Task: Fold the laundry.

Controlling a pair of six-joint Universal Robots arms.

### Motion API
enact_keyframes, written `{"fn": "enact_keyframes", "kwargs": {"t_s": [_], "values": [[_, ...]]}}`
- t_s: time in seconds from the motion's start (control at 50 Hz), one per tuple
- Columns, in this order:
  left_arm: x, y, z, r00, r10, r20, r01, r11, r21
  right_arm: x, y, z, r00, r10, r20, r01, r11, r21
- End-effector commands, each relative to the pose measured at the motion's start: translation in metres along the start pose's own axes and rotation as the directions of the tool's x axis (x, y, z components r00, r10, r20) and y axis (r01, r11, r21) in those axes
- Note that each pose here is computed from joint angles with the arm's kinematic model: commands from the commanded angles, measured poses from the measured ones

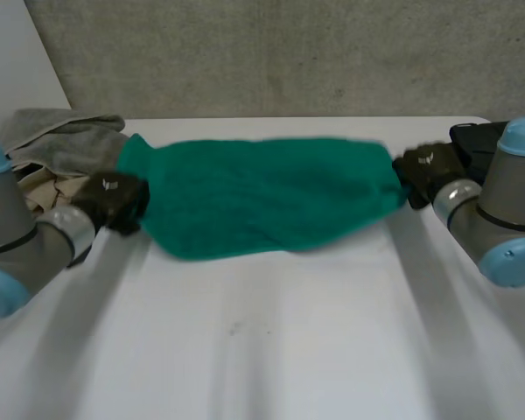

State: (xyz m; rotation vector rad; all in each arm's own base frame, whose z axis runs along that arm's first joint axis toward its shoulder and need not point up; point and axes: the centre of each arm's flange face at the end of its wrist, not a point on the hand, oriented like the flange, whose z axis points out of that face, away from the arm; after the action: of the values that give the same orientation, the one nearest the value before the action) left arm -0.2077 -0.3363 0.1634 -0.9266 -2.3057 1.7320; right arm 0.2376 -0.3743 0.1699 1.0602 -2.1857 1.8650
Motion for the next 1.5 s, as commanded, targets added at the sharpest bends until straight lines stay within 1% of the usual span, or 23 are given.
{"fn": "enact_keyframes", "kwargs": {"t_s": [0.02, 0.04, 0.06, 0.1, 0.12, 0.14, 0.2, 0.32, 0.4, 0.44, 0.52, 0.6, 0.7, 0.78, 0.88, 1.0, 1.06, 1.14, 1.22, 1.28, 1.38, 1.44, 1.5], "values": [[0.013, 0.020, -0.067, 0.994, -0.016, -0.108, -0.013, 0.966, -0.260, 0.011, 0.014, -0.048, 0.996, -0.034, 0.077, 0.051, 0.974, -0.220], [0.018, 0.019, -0.086, 0.988, -0.022, -0.151, -0.026, 0.951, -0.309, 0.012, 0.016, -0.057, 0.994, -0.045, 0.098, 0.069, 0.965, -0.253], [0.020, 0.018, -0.097, 0.984, -0.025, -0.175, -0.035, 0.942, -0.333, 0.013, 0.020, -0.079, 0.984, -0.079, 0.157, 0.127, 0.937, -0.325], [0.028, 0.016, -0.119, 0.972, -0.026, -0.234, -0.068, 0.919, -0.387, 0.013, 0.027, -0.102, 0.963, -0.125, 0.237, 0.212, 0.897, -0.389], [0.033, 0.014, -0.141, 0.955, -0.025, -0.294, -0.112, 0.892, -0.438, 0.013, 0.029, -0.114, 0.948, -0.154, 0.279, 0.262, 0.875, -0.407], [0.034, 0.013, -0.150, 0.947, -0.024, -0.322, -0.134, 0.878, -0.459, 0.013, 0.036, -0.132, 0.910, -0.211, 0.357, 0.358, 0.833, -0.422], [0.034, 0.009, -0.172, 0.918, -0.016, -0.397, -0.197, 0.849, -0.490, 0.018, 0.041, -0.145, 0.857, -0.311, 0.412, 0.474, 0.790, -0.390], [0.022, 0.008, -0.159, 0.896, 0.127, -0.425, -0.316, 0.856, -0.409, 0.016, 0.052, -0.127, 0.891, -0.272, 0.363, 0.410, 0.824, -0.390], [0.021, 0.000, -0.132, 0.897, 0.135, -0.420, -0.304, 0.880, -0.364, 0.014, 0.049, -0.102, 0.926, -0.256, 0.278, 0.351, 0.853, -0.386], [0.023, -0.009, -0.110, 0.913, 0.116, -0.391, -0.259, 0.906, -0.334, 0.017, 0.046, -0.084, 0.956, -0.229, 0.184, 0.284, 0.879, -0.383], [0.019, -0.020, -0.067, 0.952, 0.097, -0.290, -0.178, 0.947, -0.266, 0.022, 0.042, -0.054, 0.981, -0.191, 0.031, 0.190, 0.916, -0.353], [0.011, -0.027, -0.023, 0.980, 0.124, -0.159, -0.152, 0.972, -0.178, 0.025, 0.038, -0.025, 0.979, -0.185, -0.086, 0.154, 0.947, -0.283], [0.003, -0.028, 0.020, 0.984, 0.176, -0.028, -0.178, 0.978, -0.109, 0.025, 0.038, 0.005, 0.961, -0.213, -0.176, 0.176, 0.963, -0.203], [0.000, -0.027, 0.041, 0.980, 0.197, 0.024, -0.194, 0.977, -0.086, 0.026, 0.037, 0.027, 0.945, -0.221, -0.242, 0.189, 0.971, -0.148], [0.005, -0.018, 0.058, 0.981, 0.193, 0.015, -0.191, 0.978, -0.089, 0.018, 0.042, 0.048, 0.934, -0.225, -0.279, 0.192, 0.971, -0.141], [0.025, -0.021, 0.054, 0.984, 0.166, -0.060, -0.169, 0.984, -0.059, 0.001, 0.042, 0.047, 0.930, -0.240, -0.277, 0.192, 0.963, -0.191], [0.021, -0.031, 0.045, 0.988, 0.151, -0.037, -0.152, 0.988, -0.033, 0.012, 0.025, 0.038, 0.927, -0.196, -0.321, 0.152, 0.976, -0.156], [0.010, -0.048, 0.032, 0.991, 0.132, 0.026, -0.133, 0.991, 0.022, 0.035, 0.000, 0.022, 0.924, -0.078, -0.375, 0.060, 0.996, -0.060], [0.000, -0.058, 0.014, 0.990, 0.125, 0.065, -0.129, 0.990, 0.062, 0.051, -0.014, 0.001, 0.936, -0.011, -0.352, 0.012, 1.000, 0.000], [-0.003, -0.060, -0.001, 0.990, 0.123, 0.071, -0.129, 0.988, 0.084, 0.056, -0.011, -0.018, 0.965, -0.018, -0.263, 0.011, 1.000, -0.028], [0.001, -0.055, -0.021, 0.994, 0.105, 0.037, -0.108, 0.989, 0.097, 0.049, 0.021, -0.043, 0.999, 0.024, -0.048, -0.033, 0.984, -0.173], [0.007, -0.049, -0.029, 0.996, 0.086, -0.005, -0.085, 0.991, 0.104, 0.047, 0.037, -0.047, 0.999, 0.054, 0.004, -0.051, 0.973, -0.225], [0.012, -0.044, -0.033, 0.997, 0.074, -0.033, -0.070, 0.992, 0.109, 0.051, 0.057, -0.041, 0.999, 0.049, -0.012, -0.050, 0.970, -0.236]]}}
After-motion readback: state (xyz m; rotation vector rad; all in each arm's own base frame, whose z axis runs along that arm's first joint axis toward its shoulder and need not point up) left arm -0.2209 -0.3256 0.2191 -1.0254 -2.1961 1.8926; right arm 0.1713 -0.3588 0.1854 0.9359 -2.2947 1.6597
